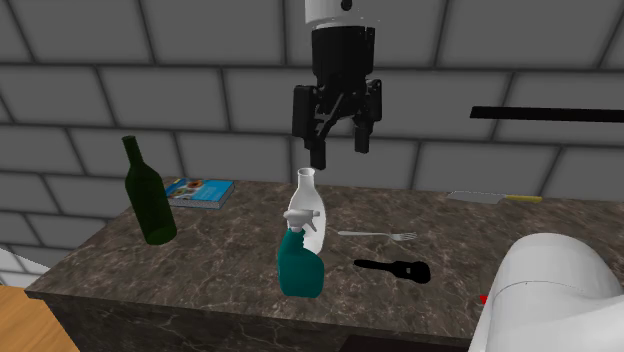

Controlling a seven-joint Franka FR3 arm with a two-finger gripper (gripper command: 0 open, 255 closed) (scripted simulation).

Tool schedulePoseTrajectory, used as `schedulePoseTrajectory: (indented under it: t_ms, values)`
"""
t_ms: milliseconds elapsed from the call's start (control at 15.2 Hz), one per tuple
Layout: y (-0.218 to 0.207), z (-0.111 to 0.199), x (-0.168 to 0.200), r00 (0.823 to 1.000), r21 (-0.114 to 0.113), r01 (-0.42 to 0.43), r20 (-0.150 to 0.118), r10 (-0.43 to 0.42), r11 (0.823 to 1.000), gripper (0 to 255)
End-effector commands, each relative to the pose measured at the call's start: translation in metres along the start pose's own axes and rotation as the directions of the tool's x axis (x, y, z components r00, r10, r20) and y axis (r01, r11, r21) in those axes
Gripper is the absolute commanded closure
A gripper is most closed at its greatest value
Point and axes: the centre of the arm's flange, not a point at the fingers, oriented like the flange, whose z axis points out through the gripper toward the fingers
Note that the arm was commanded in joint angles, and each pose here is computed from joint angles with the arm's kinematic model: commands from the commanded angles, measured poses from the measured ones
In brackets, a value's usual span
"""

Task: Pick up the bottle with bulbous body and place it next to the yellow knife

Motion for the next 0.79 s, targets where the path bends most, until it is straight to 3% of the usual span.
schedulePoseTrajectory:
  t_ms: [0,726]
  values:
    - [0.0,0.0,0.0,1.0,0.0,0.0,0.0,0.0,1.0,0]
    - [0.061,0.056,0.12,0.998,-0.018,-0.067,0.013,0.068,0.998,0]
